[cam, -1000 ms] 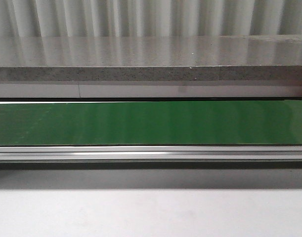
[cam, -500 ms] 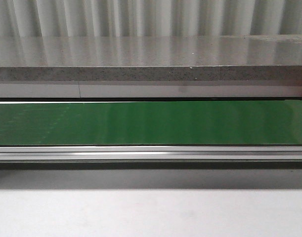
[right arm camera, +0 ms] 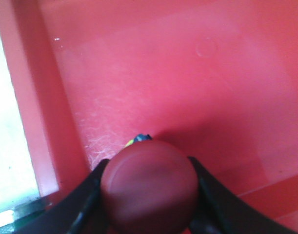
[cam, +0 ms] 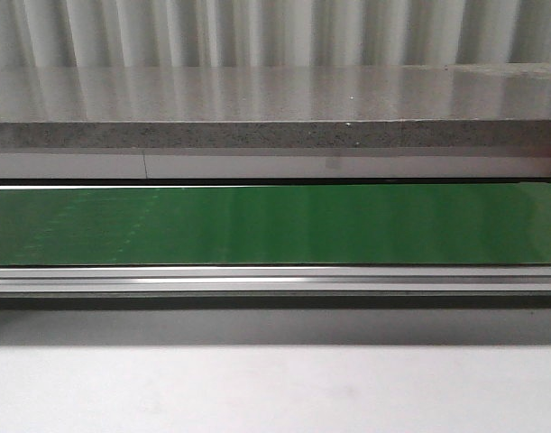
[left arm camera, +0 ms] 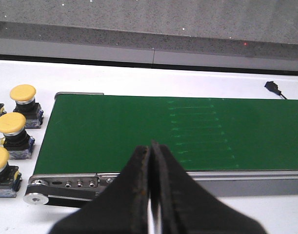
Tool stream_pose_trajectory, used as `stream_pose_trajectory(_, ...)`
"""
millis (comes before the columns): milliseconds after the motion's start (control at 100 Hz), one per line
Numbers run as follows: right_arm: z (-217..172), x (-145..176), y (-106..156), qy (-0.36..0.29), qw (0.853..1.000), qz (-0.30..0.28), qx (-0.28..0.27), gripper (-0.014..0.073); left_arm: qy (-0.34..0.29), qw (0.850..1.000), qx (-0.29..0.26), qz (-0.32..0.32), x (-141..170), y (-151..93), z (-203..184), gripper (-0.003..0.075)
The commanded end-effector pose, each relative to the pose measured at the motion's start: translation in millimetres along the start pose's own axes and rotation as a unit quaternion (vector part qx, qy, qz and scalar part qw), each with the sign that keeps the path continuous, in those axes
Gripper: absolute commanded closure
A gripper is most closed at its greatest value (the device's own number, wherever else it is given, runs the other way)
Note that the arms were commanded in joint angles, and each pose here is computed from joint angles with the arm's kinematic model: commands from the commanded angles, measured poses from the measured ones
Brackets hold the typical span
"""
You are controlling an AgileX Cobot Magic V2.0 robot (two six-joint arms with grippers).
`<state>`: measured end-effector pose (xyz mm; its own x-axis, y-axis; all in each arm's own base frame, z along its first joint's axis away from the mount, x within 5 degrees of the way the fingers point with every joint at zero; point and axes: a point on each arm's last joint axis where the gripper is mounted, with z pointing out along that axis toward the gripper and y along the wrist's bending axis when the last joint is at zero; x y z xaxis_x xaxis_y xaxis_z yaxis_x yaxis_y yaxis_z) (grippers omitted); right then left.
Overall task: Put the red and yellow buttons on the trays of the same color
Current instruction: 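Carry the red button into the red tray and open the right gripper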
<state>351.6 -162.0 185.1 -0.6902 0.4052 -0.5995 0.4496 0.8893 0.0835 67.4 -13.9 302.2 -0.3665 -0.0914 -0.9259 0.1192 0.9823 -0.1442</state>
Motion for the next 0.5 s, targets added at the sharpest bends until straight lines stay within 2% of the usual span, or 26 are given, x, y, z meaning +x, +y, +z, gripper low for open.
stream_pose_trajectory(0,-17.5,-22.4,0.4,-0.065,0.998,0.003,0.0,0.0424,-0.046,0.999,0.008,-0.002,-14.0,-2.2,-3.0,0.074)
stream_pose_trajectory(100,-17.7,-23.2,0.3,-0.069,0.998,0.003,0.001,0.0249,-0.046,0.999,0.008,-0.002,-14.0,-2.2,-3.0,0.074)
stream_pose_trajectory(200,-23.7,-26.5,0.8,-0.081,0.997,0.002,0.001,0.0035,-0.046,0.999,0.008,-0.002,-14.0,-2.2,-3.0,0.074)
stream_pose_trajectory(270,-31.2,-29.6,1.4,-0.091,0.996,0.002,0.0,-0.0055,-0.046,0.999,0.008,-0.002,-14.0,-2.2,-3.0,0.074)
stream_pose_trajectory(490,-75.3,-43.8,10.4,-0.146,0.989,-0.005,-0.01,-0.0069,-0.046,0.999,0.008,-0.002,-14.0,-2.2,-3.0,0.074)
